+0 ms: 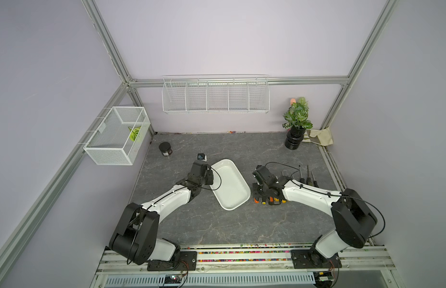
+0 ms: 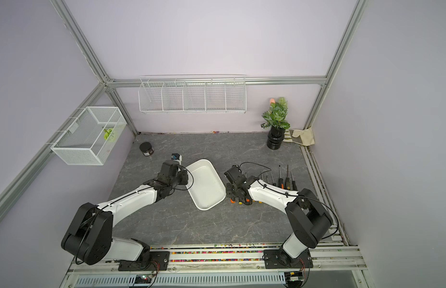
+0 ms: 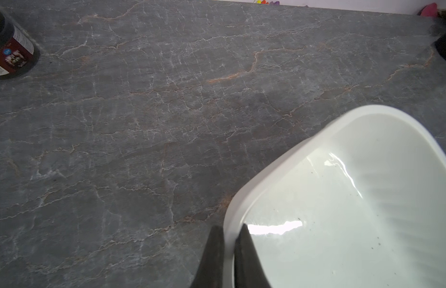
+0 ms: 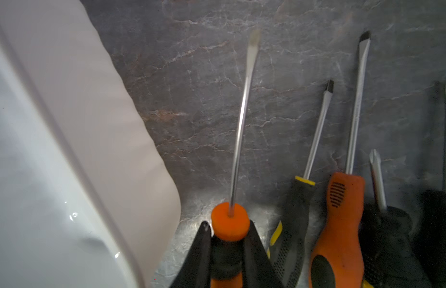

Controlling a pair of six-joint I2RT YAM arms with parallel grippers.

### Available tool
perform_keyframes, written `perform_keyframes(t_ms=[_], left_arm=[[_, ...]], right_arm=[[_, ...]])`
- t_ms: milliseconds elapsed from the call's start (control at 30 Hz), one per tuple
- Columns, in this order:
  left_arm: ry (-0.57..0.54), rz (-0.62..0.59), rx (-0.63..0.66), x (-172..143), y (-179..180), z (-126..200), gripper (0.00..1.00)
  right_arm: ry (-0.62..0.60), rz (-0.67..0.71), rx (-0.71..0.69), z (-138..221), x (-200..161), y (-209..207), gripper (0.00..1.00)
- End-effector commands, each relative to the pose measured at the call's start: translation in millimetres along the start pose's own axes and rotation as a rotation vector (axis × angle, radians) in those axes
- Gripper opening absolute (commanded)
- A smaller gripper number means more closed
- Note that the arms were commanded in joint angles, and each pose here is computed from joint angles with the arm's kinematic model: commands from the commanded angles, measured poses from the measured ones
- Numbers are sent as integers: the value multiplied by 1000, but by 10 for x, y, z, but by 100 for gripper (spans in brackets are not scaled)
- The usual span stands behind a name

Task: Take out the screwdriver from the storage box
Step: Place the screwdriver at the center of the board.

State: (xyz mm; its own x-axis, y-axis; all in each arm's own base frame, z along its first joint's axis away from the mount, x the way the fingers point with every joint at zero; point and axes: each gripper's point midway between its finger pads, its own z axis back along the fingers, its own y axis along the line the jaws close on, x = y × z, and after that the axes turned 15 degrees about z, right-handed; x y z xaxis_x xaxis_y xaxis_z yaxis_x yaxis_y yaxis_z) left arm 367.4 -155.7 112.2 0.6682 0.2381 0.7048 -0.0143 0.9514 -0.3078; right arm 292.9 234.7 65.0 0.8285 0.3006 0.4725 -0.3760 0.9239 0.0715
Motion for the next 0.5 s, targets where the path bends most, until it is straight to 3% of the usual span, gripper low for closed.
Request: perform_keyframes(t_ms=[0,467], left_arm=[[6,-6,22,-53,56,-29,0],[-12,-5,-26,-2,-25,43,0]], right_arm=[[13,-12,-17,-48,-43,-42,0],[108,-36,-35,-355,-233,-160,0]])
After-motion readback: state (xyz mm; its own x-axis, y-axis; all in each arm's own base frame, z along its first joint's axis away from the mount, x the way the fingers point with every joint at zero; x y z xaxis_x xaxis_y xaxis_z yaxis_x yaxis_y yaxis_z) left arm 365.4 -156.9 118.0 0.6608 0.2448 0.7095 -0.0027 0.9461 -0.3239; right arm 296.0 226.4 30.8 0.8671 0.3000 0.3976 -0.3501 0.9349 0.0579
